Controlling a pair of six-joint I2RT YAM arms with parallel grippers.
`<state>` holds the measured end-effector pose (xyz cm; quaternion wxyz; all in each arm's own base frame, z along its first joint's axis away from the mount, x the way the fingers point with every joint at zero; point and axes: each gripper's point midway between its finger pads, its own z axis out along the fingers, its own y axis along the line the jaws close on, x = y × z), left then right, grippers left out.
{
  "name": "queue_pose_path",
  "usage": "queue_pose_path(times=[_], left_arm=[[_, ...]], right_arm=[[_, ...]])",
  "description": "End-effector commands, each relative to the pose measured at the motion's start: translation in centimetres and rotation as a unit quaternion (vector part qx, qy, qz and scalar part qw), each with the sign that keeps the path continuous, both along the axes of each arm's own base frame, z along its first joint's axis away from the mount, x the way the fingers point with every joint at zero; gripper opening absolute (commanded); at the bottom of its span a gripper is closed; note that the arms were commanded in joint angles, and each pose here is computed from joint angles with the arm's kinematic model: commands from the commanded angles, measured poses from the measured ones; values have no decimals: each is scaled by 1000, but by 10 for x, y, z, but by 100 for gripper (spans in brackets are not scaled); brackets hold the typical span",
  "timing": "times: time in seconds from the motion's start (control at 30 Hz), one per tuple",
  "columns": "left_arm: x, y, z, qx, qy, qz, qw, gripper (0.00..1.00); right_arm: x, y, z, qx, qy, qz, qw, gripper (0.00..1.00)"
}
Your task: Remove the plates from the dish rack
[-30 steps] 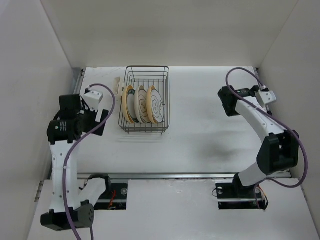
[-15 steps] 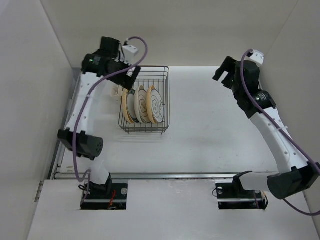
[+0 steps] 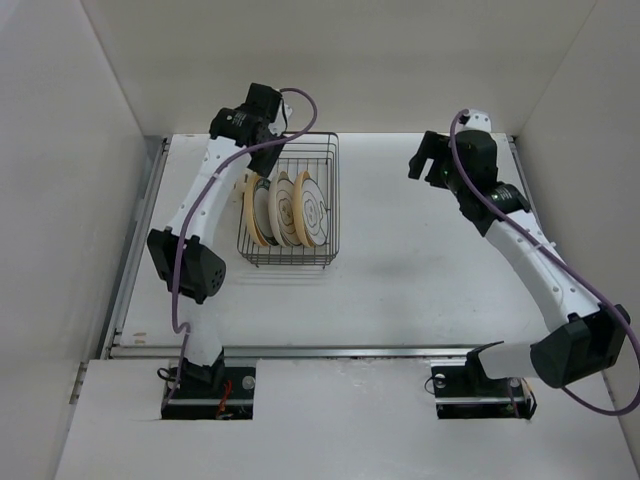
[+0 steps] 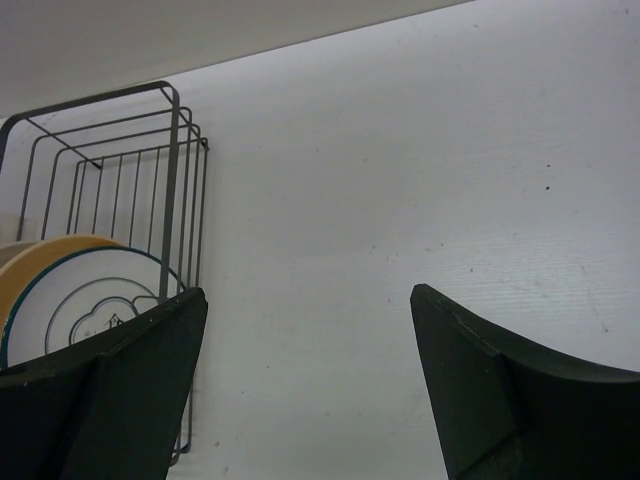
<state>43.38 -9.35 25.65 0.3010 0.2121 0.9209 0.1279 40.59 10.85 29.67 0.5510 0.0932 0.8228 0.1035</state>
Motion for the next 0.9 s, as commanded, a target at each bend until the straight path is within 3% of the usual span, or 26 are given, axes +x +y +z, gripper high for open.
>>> queue_pose_path(times=[0.0, 0.1, 0.37, 0.47, 0.5, 0.6, 0.67, 0.87], left_arm=[[4, 10, 3, 35, -13, 33, 999, 50], [5, 7, -4, 28, -6, 32, 999, 45], [1, -2, -22, 12, 29, 25, 999, 44], [3, 4, -32, 33, 38, 34, 998, 37], [3, 5, -31, 37, 37, 36, 998, 28], [1, 7, -42, 47, 51, 38, 997, 16], [2, 7, -45, 47, 51, 38, 997, 2], [-2, 9, -44, 49, 56, 38, 996, 0]], right_arm=[[1, 9, 26, 11, -50, 16, 999, 88], [1, 9, 21, 9, -45, 16, 999, 88], [-2, 5, 12, -4, -37, 14, 999, 88], [-4, 5, 14, -3, -43, 14, 999, 88], [-6, 4, 19, -1, -48, 14, 999, 88], [-8, 3, 18, -1, -48, 14, 999, 88], [-8, 3, 18, -5, -48, 16, 999, 88], [-10, 2, 22, -4, -53, 15, 998, 88]])
